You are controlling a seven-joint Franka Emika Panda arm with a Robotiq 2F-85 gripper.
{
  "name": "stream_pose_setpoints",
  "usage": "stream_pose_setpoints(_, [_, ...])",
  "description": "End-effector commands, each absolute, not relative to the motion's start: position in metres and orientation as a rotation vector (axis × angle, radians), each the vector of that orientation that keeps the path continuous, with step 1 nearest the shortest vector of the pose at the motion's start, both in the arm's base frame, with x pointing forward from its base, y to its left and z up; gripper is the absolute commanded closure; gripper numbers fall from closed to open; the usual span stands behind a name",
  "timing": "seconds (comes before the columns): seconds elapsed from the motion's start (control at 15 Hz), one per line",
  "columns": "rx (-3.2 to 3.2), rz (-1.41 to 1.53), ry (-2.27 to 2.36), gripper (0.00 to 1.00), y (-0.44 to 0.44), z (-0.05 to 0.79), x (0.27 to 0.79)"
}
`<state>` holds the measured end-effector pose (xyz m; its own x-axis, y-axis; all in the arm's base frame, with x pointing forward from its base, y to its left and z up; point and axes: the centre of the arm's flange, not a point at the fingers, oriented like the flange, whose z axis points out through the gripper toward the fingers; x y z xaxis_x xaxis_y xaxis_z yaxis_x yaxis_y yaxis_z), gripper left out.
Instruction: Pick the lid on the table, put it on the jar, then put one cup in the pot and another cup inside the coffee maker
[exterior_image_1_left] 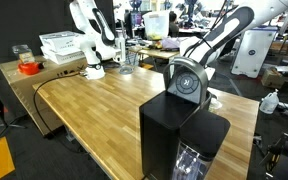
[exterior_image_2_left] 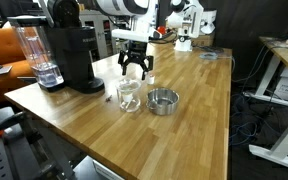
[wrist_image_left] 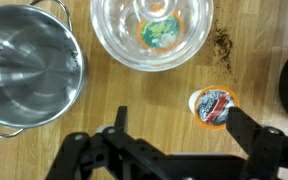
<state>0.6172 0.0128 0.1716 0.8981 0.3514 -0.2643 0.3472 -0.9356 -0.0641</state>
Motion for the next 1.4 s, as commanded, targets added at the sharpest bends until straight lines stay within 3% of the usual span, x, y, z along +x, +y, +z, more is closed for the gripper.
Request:
stream_pose_setpoints(0.0, [-2.981,0.444,-0.657,0.0,0.021,0.168,0.63])
stream_pose_setpoints(1.33, [-2.822,0.488,-0.655,0.0,0.054,0.142,0.583])
